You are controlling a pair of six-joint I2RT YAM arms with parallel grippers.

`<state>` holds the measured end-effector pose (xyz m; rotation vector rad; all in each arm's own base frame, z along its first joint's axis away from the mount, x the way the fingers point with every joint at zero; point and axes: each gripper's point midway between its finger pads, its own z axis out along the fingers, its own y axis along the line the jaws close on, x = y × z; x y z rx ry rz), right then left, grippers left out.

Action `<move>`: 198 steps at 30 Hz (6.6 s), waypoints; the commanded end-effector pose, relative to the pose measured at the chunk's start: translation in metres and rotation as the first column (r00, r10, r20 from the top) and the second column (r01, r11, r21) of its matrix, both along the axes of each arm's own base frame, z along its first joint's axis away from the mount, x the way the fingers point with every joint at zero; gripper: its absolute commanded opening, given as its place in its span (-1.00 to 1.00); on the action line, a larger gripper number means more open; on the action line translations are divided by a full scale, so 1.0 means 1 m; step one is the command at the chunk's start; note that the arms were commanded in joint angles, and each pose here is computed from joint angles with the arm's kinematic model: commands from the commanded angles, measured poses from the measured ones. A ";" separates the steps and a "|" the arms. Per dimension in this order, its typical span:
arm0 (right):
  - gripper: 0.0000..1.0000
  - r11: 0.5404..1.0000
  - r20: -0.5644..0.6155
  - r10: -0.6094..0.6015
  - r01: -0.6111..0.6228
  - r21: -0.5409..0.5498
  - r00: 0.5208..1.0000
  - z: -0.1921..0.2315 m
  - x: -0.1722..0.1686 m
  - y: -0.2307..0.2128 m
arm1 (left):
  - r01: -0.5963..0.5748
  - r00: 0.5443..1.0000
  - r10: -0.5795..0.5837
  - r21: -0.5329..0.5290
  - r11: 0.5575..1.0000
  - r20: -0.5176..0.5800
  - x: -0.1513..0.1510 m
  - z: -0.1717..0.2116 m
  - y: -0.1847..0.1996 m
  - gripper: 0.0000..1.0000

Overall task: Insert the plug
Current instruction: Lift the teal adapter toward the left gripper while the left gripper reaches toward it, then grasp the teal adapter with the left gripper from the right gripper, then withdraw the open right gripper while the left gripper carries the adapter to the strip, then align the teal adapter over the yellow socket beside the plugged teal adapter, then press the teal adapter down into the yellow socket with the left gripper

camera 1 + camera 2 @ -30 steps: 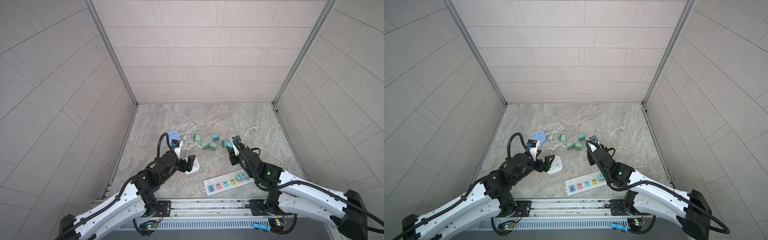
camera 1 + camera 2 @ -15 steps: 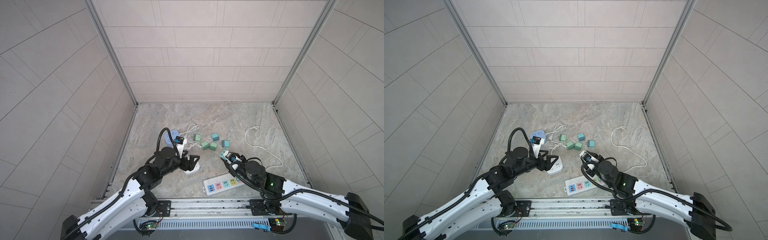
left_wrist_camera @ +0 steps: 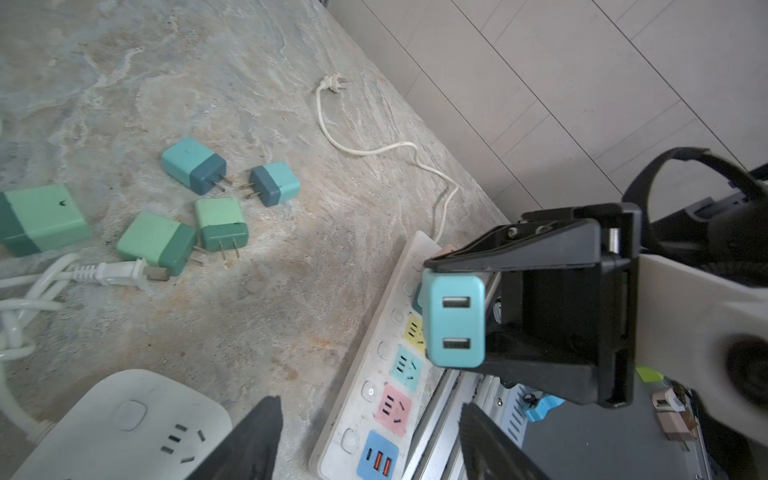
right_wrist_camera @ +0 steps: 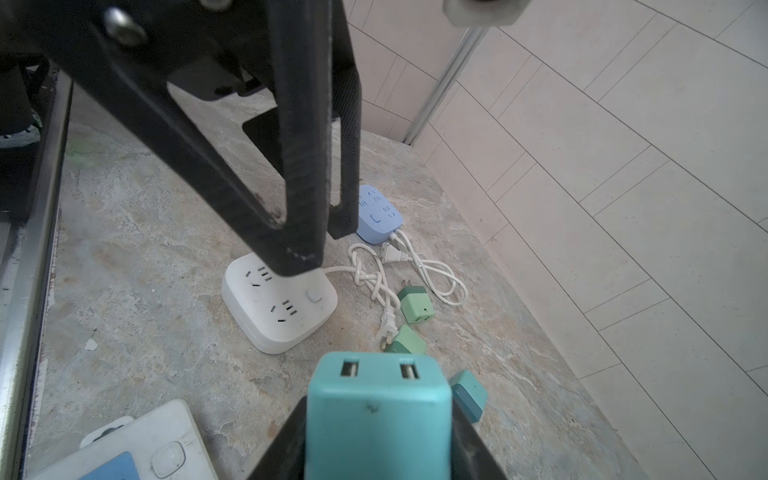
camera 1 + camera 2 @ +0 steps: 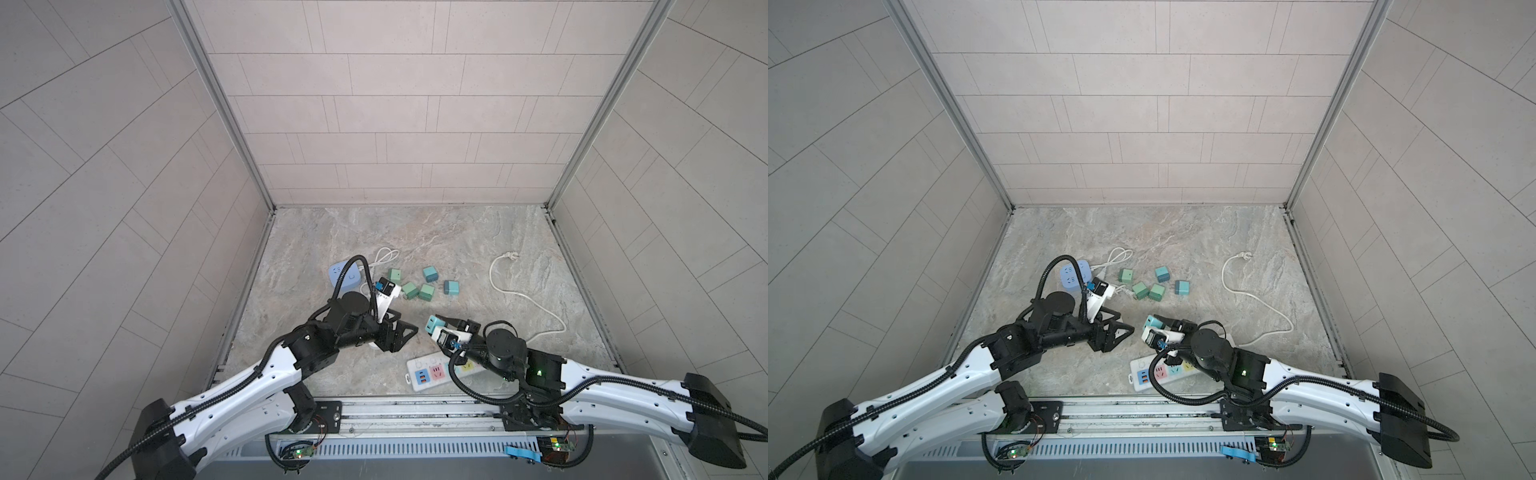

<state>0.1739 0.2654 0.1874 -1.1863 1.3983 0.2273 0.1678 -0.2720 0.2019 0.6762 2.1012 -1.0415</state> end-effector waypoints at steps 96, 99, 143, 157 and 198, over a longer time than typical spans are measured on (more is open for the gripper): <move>0.97 0.163 -0.639 -0.716 0.957 0.238 0.281 -0.041 0.125 -0.268 | 0.033 0.989 -0.088 0.399 0.916 0.119 0.001 -0.011 -0.036 -1.00; 1.00 0.103 -0.638 -0.738 0.971 0.216 0.220 -0.049 0.127 -0.278 | 0.064 0.983 -0.132 0.433 0.899 0.127 -0.008 -0.013 -0.049 -1.00; 0.94 -0.164 -0.692 -0.717 0.986 0.040 -0.091 -0.084 0.110 -0.319 | 0.342 0.917 -0.372 0.767 0.543 -0.146 -0.037 -0.106 -0.147 -1.00; 0.92 -0.174 -0.693 -0.713 0.984 0.026 -0.107 -0.086 0.110 -0.320 | 0.381 0.905 -0.383 0.752 0.538 -0.185 -0.041 -0.121 -0.162 -1.00; 0.86 -0.195 -0.701 -0.703 0.980 0.028 -0.120 -0.088 0.107 -0.324 | 0.389 0.901 -0.383 0.773 0.502 -0.205 -0.050 -0.148 -0.162 -1.00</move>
